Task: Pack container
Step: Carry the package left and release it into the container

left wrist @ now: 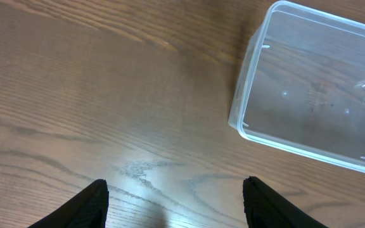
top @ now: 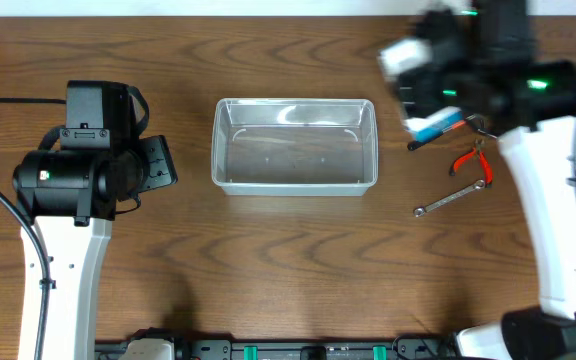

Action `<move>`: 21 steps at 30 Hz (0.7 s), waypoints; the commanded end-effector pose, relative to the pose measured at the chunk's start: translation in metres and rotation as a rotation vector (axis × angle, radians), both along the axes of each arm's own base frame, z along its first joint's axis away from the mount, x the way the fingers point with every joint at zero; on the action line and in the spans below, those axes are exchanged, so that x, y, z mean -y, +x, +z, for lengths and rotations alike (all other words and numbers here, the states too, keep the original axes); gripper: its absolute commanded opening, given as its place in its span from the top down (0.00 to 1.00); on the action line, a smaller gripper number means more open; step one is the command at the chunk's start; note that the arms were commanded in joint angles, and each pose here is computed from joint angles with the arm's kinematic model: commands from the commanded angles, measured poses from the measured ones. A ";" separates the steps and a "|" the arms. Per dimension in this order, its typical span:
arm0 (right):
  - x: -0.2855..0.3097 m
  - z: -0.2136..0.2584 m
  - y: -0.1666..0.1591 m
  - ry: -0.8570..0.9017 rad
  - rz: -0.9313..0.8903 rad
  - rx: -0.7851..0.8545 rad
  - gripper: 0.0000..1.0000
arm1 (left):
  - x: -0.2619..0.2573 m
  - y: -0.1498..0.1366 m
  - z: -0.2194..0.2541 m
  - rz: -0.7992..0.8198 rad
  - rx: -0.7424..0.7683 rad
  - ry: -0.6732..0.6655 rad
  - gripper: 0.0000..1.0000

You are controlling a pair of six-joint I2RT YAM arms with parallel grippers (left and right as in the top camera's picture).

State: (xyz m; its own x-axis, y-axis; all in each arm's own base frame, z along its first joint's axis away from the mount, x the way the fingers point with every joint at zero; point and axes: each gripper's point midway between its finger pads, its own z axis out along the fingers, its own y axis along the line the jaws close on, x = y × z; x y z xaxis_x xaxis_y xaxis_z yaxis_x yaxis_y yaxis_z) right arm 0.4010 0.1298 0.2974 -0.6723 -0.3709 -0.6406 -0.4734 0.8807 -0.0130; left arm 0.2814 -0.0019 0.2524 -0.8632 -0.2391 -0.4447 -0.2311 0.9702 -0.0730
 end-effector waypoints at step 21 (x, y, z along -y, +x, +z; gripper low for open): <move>-0.168 -0.219 -0.006 -0.263 0.675 -0.283 0.88 | -0.001 -0.002 0.001 0.002 -0.006 0.006 0.39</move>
